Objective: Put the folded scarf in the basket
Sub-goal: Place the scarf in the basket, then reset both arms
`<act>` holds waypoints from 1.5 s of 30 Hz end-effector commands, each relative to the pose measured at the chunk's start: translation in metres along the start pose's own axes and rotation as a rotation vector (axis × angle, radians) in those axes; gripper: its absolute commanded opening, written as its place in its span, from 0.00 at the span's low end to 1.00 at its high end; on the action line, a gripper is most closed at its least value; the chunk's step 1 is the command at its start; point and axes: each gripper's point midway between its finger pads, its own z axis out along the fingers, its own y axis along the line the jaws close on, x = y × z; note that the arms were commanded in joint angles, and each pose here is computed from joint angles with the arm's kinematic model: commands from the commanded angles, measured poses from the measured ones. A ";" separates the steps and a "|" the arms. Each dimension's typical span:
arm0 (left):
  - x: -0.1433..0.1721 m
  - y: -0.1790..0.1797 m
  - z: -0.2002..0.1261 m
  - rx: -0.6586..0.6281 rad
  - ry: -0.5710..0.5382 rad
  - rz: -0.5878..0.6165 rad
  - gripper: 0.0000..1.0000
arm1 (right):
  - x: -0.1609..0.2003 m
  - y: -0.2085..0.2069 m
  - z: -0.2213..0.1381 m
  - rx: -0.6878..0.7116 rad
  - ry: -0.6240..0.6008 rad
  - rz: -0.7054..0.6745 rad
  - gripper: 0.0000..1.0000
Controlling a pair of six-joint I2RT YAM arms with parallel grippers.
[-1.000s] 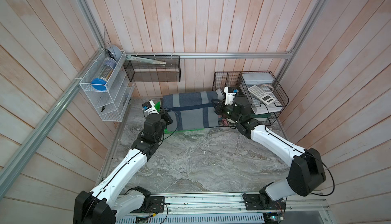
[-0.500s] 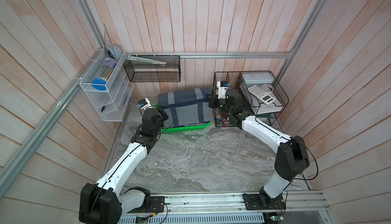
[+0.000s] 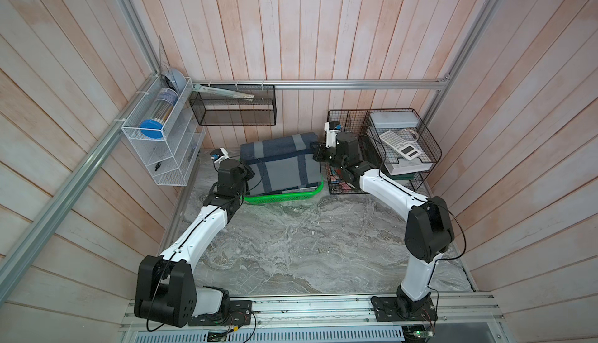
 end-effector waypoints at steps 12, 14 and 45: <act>-0.029 0.004 0.017 -0.025 -0.033 -0.011 1.00 | -0.039 -0.015 0.008 0.089 -0.086 -0.030 0.58; -0.031 0.003 0.013 -0.020 -0.041 -0.018 1.00 | -0.039 -0.016 0.005 0.097 -0.086 -0.038 0.67; -0.052 0.046 -0.106 -0.067 -0.362 0.108 1.00 | 0.010 -0.119 -0.293 0.692 -0.537 -0.219 0.98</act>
